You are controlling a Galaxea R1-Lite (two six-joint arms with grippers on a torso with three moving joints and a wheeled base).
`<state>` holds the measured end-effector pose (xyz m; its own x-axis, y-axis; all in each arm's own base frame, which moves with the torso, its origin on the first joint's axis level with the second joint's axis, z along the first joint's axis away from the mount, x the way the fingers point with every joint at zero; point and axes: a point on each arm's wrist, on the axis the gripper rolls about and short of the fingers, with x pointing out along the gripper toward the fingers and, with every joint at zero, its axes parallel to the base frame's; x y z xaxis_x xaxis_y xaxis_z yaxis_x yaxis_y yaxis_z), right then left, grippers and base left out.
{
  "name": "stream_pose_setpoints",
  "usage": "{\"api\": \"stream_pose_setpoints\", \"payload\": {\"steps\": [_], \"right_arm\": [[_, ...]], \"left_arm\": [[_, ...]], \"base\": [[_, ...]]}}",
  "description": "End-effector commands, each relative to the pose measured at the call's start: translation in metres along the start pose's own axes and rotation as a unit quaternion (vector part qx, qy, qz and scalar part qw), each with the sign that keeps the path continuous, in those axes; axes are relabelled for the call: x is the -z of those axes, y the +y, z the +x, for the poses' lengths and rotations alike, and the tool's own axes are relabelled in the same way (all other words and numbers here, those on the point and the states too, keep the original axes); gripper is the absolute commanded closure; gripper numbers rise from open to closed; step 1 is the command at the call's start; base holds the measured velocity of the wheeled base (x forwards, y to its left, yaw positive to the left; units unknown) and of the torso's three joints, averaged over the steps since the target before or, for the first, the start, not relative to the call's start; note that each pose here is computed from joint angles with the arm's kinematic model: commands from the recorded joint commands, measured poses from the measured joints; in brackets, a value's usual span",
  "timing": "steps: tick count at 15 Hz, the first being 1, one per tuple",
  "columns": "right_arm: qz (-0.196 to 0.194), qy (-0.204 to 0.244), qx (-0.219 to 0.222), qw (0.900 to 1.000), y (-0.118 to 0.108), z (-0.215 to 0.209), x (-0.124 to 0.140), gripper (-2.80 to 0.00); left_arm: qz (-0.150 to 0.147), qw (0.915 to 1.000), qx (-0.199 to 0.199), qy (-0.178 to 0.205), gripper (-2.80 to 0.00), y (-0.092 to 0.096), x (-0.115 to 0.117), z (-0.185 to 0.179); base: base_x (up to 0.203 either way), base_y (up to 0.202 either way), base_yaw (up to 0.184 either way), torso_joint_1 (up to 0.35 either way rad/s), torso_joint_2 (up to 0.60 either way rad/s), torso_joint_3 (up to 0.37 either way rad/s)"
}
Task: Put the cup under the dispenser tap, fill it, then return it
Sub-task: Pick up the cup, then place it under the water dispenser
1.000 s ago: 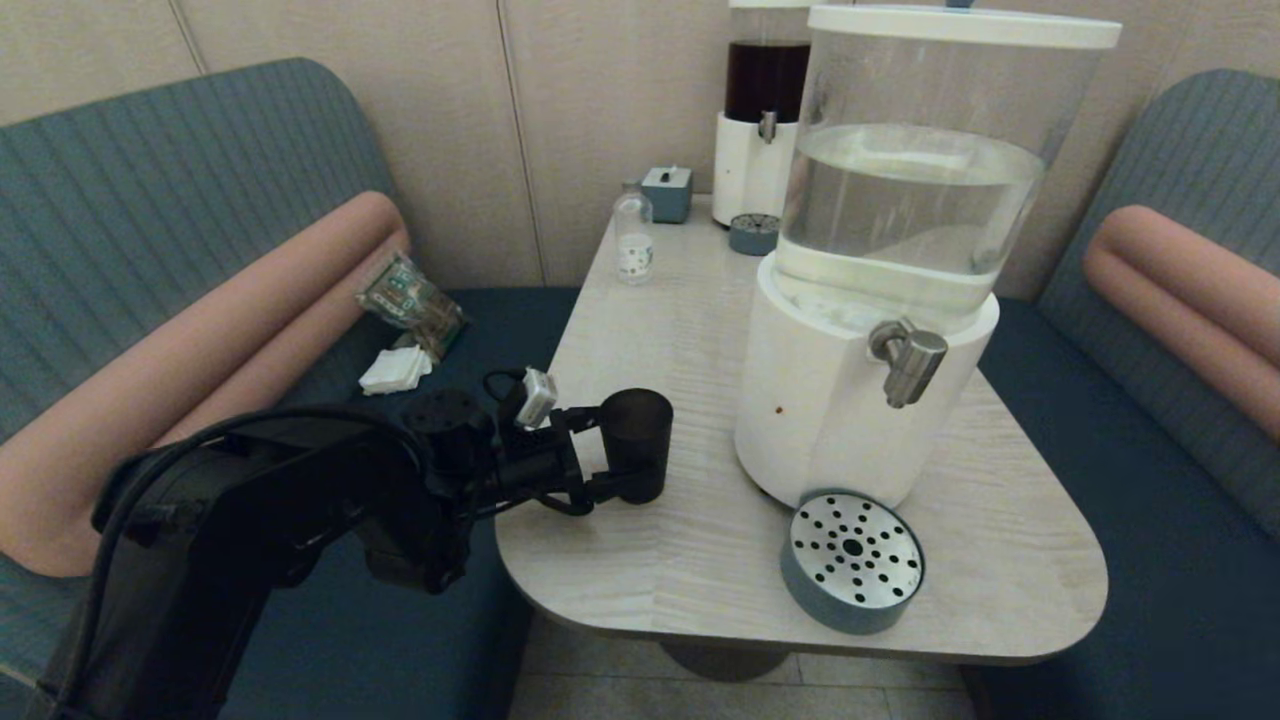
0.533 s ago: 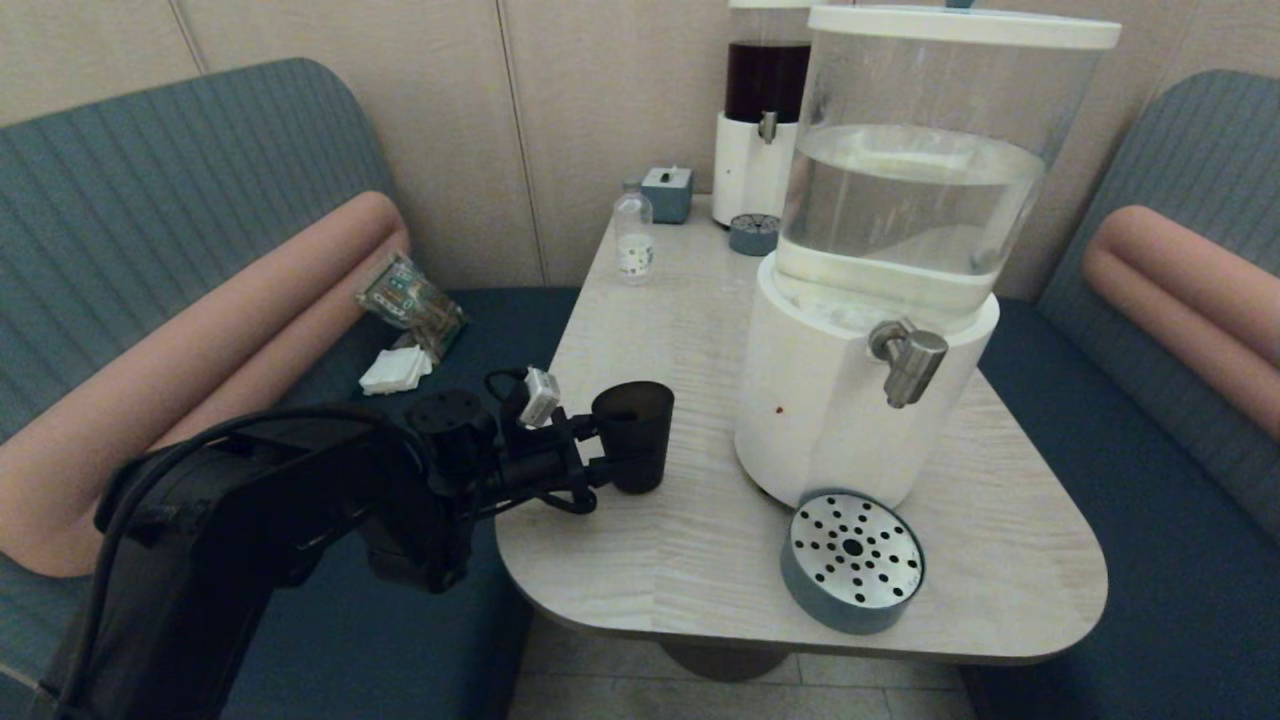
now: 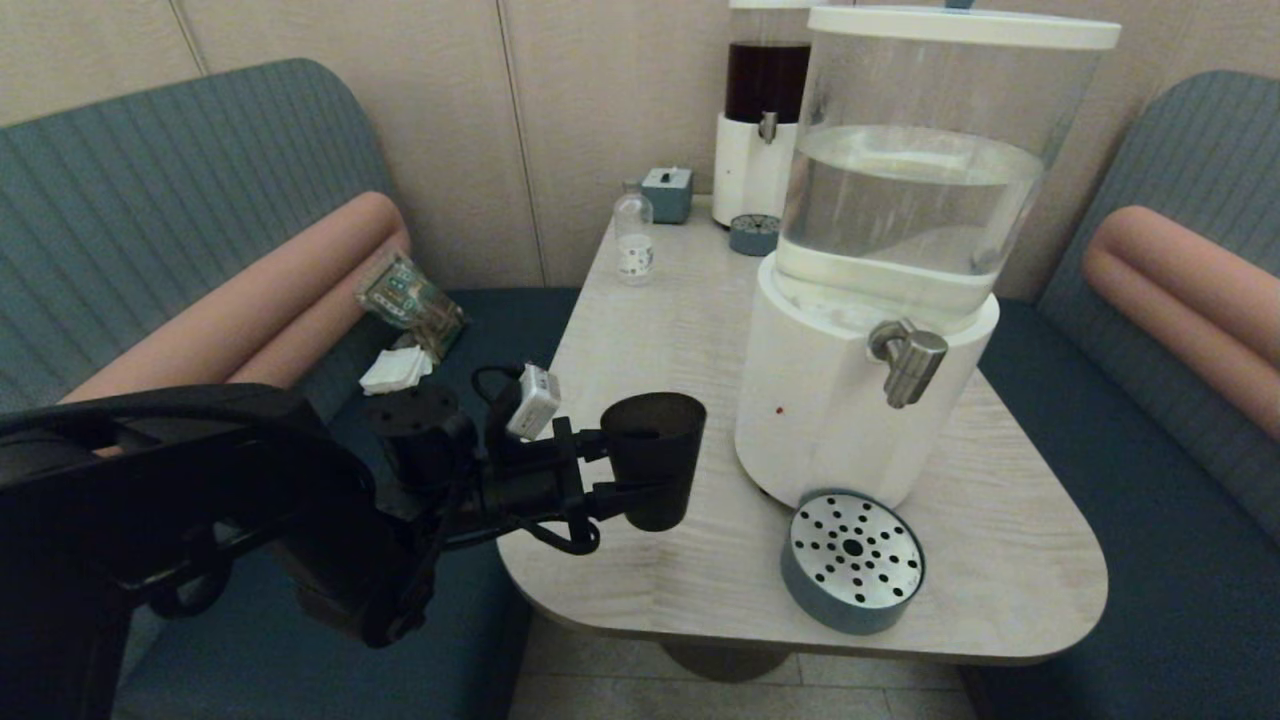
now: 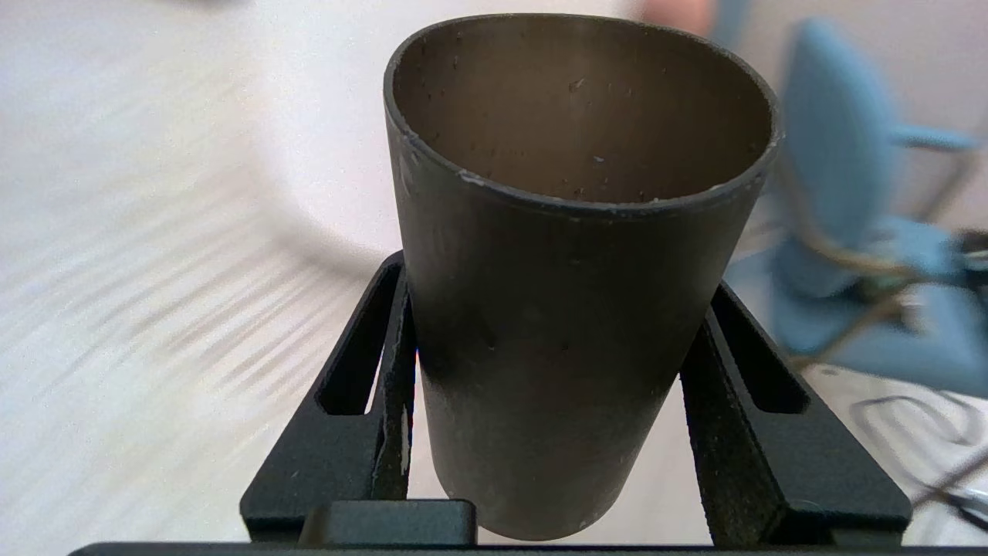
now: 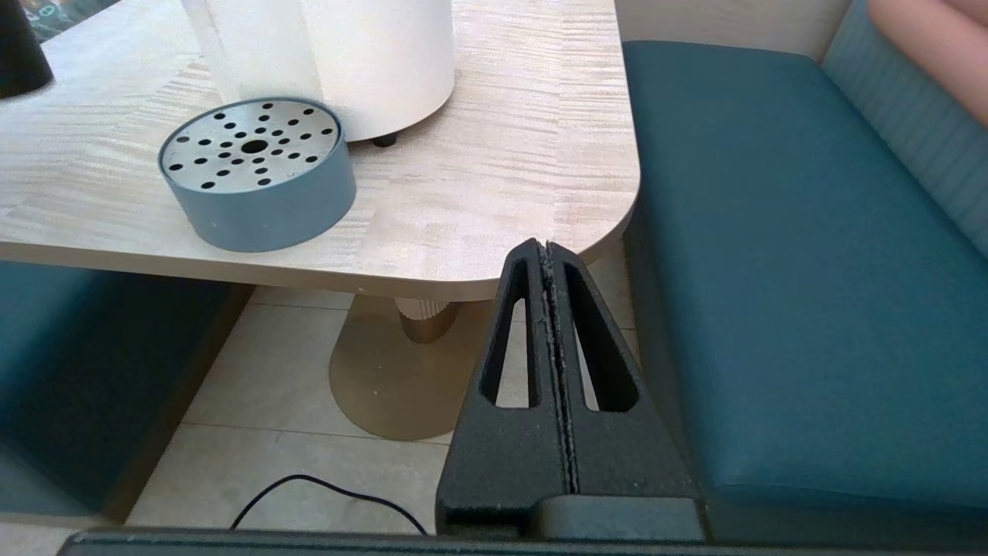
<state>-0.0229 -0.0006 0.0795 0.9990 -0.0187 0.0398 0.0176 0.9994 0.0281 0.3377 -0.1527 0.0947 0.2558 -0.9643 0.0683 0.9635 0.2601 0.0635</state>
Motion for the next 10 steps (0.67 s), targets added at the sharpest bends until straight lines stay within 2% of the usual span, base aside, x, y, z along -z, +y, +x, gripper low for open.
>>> {"api": "stream_pose_setpoints", "payload": {"steps": [1, 2, 4, 10], "right_arm": [[0.0, 0.006, 0.0, 1.0, 0.0, 0.001, 0.004, 0.0], [0.0, 0.006, 0.0, 1.0, 0.0, 0.001, 0.004, 0.0], [0.0, 0.006, 0.0, 1.0, 0.0, 0.001, 0.004, 0.0], [0.0, 0.006, 0.0, 1.0, 0.0, 0.001, 0.004, 0.0]], "left_arm": [[0.023, 0.9991, 0.025, -0.025, 0.0, -0.029, -0.031, 0.012], [0.022, 0.999, 0.027, -0.03, 0.0, -0.041, -0.033, 0.024], [0.019, 0.9988, 0.03, -0.036, 0.0, -0.05, -0.031, 0.041], [0.018, 0.9982, 0.037, -0.043, 0.0, -0.043, -0.01, 0.075]], "base": [[0.0, 0.0, 0.0, 0.0, 0.0, 0.0], [0.0, 0.0, 0.0, 0.0, 0.0, 0.0], [0.0, 0.0, 0.0, 0.0, 0.0, 0.0], [0.0, 0.0, 0.0, 0.0, 0.0, 0.0]]}}
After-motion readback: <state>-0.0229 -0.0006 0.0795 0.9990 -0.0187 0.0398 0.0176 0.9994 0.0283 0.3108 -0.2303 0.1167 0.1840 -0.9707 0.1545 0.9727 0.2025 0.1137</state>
